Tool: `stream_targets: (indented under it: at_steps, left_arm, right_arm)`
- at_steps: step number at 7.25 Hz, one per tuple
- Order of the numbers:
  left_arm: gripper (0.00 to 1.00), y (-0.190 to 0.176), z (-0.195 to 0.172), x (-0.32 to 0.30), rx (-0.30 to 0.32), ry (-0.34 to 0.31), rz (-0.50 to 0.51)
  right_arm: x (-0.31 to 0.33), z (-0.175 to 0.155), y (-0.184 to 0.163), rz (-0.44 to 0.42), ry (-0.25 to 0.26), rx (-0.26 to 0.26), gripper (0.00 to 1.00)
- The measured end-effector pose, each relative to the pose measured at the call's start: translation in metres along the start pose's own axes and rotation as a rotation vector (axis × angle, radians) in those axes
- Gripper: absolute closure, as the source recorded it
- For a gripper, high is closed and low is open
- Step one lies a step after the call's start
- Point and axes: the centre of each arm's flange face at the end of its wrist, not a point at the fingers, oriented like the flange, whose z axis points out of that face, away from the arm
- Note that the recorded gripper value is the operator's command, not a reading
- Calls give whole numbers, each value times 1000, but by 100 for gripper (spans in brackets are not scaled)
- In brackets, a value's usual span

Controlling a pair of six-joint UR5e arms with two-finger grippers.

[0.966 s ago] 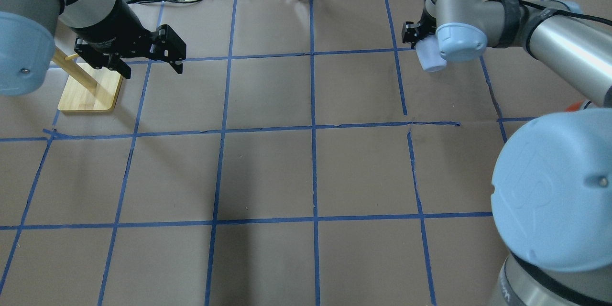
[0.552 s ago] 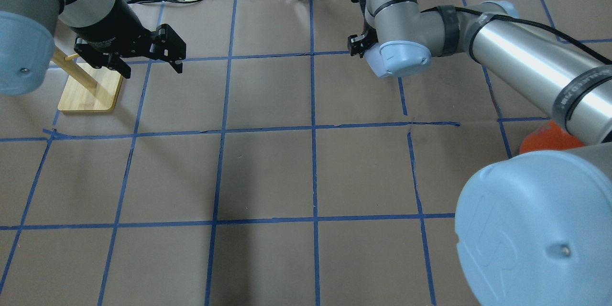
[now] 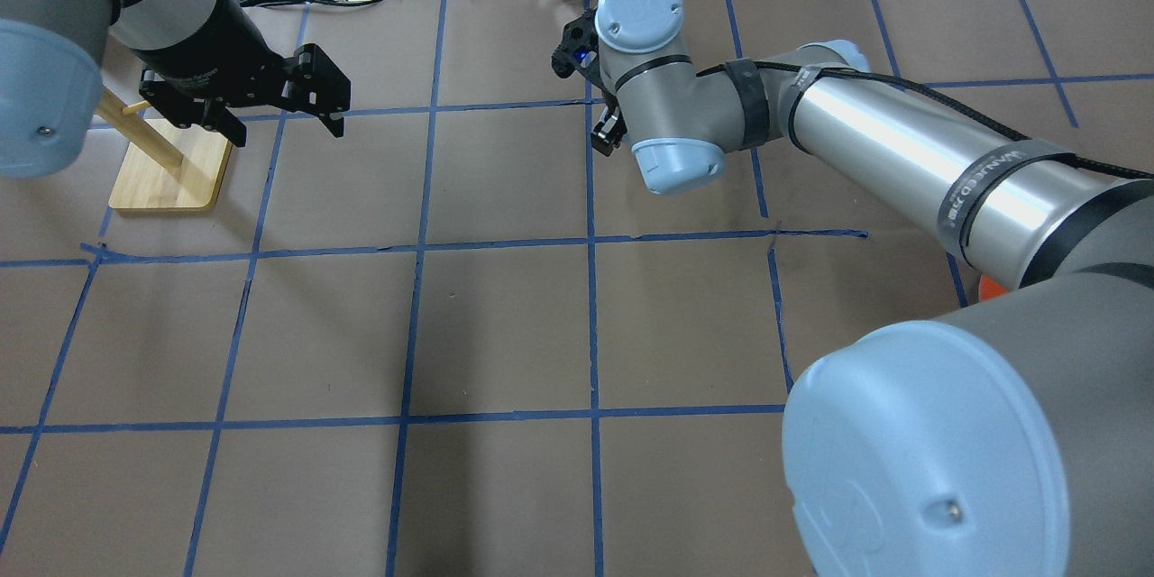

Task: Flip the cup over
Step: 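Carry the cup with the right gripper toward the left arm's side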

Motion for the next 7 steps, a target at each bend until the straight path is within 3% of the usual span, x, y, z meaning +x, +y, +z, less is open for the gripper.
stream_targets:
  at_steps: [2,3,5,7]
  left_arm:
    - [0,0,0,0,-1,0,0]
    - [0,1,0,0,-1,0,0]
    - [0,1,0,0,-2,-1,0]
    - [0,1,0,0,-2,-1,0]
  right_arm:
    - [-57,-3,-33,-334,-60,75,70]
    - [-72,-3,-40,-425,-87,108,70]
    - [-97,-2,-49,-548,-133,155,68]
    - [-115,5,-52,-594,-162,160,66]
